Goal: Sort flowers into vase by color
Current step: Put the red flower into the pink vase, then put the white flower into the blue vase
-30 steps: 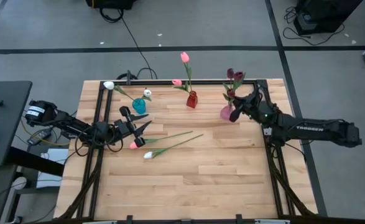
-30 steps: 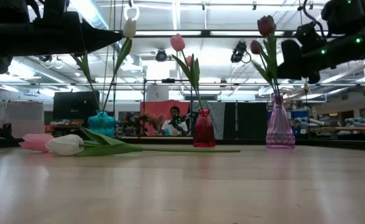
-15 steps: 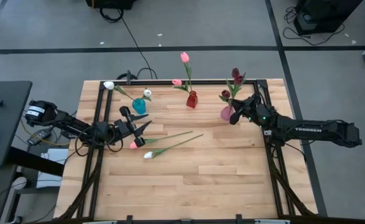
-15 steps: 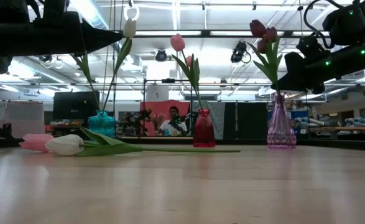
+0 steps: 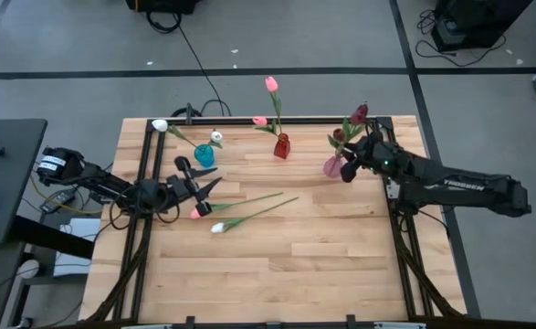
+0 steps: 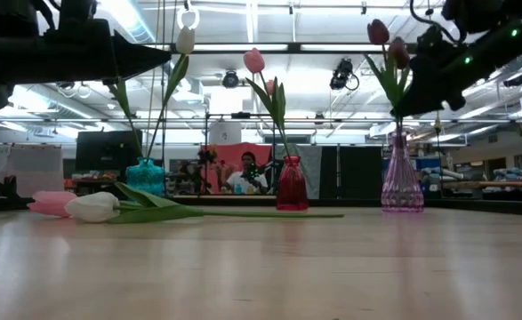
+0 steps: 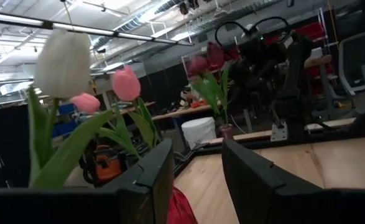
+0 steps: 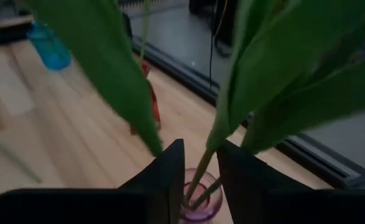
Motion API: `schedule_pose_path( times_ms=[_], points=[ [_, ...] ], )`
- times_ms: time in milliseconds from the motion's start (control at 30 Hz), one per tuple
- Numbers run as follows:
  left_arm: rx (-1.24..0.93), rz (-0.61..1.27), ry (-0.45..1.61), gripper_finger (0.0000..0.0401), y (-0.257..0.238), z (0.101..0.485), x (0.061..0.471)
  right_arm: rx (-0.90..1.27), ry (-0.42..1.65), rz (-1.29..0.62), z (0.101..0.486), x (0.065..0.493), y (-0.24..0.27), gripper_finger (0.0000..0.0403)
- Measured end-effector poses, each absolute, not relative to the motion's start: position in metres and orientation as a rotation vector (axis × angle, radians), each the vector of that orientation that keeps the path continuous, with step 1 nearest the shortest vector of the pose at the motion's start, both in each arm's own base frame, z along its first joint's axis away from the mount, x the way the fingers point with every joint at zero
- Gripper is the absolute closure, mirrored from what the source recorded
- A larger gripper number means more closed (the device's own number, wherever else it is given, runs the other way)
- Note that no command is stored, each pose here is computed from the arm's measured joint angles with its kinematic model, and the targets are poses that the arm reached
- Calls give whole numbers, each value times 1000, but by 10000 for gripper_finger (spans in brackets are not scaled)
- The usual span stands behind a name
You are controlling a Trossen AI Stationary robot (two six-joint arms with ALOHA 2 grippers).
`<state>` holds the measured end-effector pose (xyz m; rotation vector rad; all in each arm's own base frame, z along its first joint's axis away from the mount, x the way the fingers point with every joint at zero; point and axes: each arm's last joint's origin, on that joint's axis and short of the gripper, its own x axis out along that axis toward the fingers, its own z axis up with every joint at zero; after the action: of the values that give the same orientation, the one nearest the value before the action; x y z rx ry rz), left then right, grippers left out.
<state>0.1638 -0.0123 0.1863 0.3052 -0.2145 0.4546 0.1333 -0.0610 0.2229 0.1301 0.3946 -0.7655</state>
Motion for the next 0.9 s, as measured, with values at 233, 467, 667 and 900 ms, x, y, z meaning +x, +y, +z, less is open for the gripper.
schedule_pose_path(
  times_ms=[233, 467, 667, 900],
  points=[
    [296, 476, -222, 258, -11, 186, 161, 173, 497, -734, 241, 128, -53, 294],
    [251, 468, -223, 258, -11, 185, 162, 222, 583, -691, 248, 123, -46, 295],
    [250, 467, -218, 258, -11, 184, 162, 351, 607, -564, 260, 122, -33, 295],
    [240, 459, -190, 258, -12, 181, 163, 329, 684, -403, 249, 152, -6, 295]
  ],
)
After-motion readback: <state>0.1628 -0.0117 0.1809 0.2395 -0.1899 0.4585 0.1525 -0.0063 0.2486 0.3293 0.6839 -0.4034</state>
